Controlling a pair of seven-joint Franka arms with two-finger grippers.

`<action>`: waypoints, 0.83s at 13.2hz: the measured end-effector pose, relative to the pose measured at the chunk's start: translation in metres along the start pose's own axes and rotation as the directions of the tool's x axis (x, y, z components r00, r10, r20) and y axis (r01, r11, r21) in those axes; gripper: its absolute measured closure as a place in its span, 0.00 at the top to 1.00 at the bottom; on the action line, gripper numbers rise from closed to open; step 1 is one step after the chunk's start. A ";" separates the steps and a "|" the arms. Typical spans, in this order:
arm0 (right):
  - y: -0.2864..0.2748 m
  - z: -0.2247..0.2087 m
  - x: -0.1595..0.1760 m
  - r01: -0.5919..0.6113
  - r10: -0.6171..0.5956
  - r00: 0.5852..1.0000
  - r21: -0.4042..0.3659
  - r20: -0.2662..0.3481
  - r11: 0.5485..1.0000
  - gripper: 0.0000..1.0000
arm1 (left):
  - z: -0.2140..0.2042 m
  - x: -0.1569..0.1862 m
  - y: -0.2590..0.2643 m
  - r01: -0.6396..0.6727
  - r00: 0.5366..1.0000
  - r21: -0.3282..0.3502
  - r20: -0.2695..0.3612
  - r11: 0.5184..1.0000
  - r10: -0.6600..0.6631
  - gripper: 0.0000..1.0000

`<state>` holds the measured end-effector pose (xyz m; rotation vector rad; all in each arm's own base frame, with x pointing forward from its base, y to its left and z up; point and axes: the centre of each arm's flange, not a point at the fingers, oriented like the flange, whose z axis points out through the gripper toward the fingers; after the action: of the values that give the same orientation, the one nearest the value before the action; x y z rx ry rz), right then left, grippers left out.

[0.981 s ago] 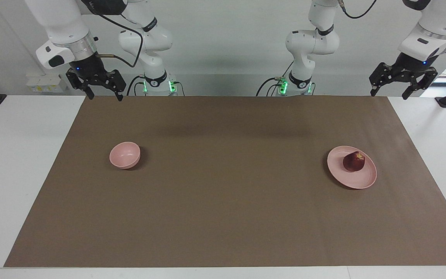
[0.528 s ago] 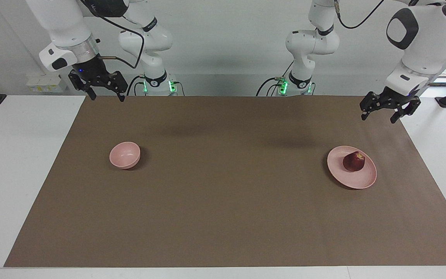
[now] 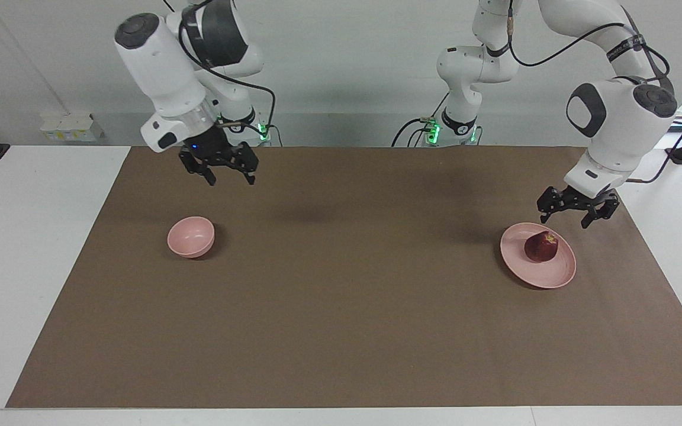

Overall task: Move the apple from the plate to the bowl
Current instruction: 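Reach the left gripper down to the red apple and grasp it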

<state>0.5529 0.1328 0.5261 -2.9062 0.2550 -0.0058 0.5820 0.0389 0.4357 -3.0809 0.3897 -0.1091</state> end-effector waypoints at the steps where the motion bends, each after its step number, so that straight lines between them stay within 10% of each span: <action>1: -0.013 0.021 0.005 -0.020 0.020 1.000 0.030 0.002 0.999 1.00 | 0.013 0.003 0.000 -0.002 1.000 0.003 0.001 1.000 0.002 1.00; 11: -0.062 0.133 0.008 -0.249 0.234 0.962 0.101 0.142 0.963 1.00 | 0.088 -0.014 -0.022 -0.099 0.995 -0.014 0.021 0.995 0.099 0.94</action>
<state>0.5748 0.2206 0.4099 -2.7249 0.5647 0.1992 0.5803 0.0661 0.3485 -3.0653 0.5434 -0.0709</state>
